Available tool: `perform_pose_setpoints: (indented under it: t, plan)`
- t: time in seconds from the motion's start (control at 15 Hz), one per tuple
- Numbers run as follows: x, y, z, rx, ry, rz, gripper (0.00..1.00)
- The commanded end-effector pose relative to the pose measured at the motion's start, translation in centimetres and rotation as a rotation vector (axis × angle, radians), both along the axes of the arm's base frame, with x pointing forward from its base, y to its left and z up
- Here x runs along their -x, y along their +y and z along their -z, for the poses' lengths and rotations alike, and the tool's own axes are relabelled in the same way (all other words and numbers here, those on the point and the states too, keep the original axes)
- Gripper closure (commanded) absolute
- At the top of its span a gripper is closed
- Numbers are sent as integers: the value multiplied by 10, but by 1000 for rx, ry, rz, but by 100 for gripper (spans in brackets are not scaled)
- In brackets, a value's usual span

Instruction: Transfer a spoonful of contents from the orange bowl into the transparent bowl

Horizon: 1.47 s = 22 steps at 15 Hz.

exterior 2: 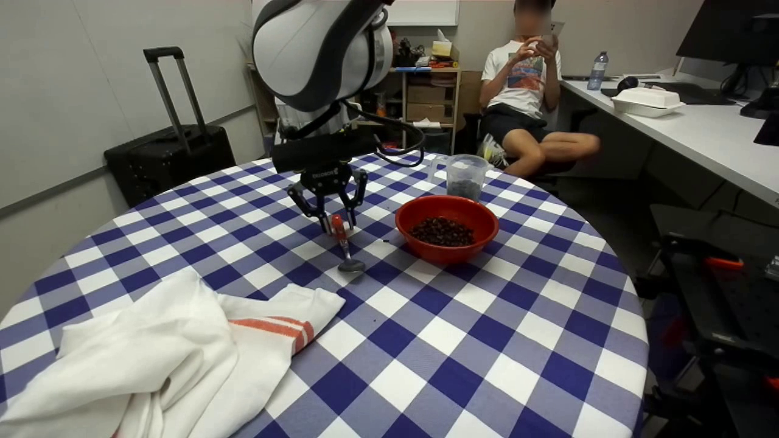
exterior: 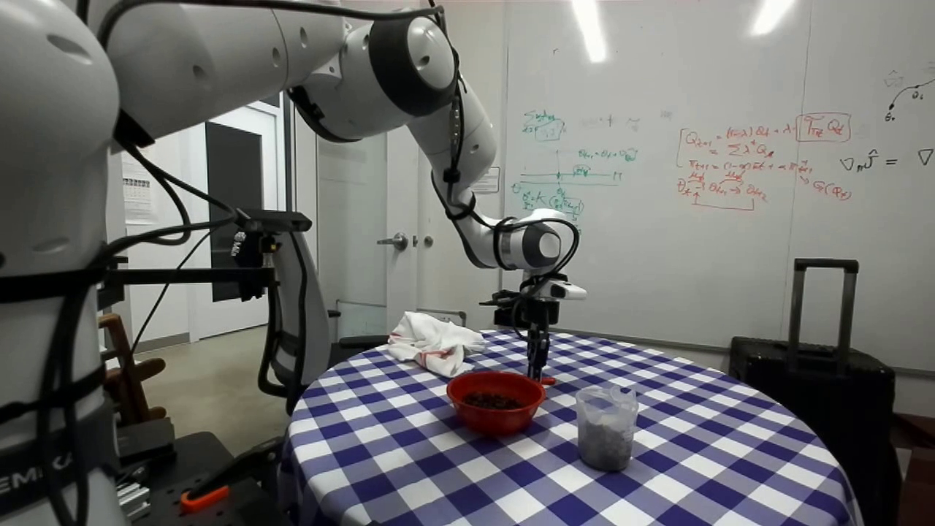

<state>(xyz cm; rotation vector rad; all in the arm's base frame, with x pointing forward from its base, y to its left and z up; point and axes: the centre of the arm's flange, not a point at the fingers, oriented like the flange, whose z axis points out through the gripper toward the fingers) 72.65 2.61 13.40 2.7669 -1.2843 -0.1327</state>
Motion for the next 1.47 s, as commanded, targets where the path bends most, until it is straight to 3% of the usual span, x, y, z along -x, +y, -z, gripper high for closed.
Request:
perform_pose_setpoints:
  t: [0.0, 0.27, 0.6, 0.8, 1.4]
  plan:
    - [-8, -2, -11, -15, 14, -54, 27]
    - [16, -14, -53, -82, 53, -208, 1]
    - [69, -57, -122, -168, 168, -409, 0]
    - [114, -83, -154, -194, 229, -437, 0]
    - [234, -147, -204, -423, -128, -460, 0]
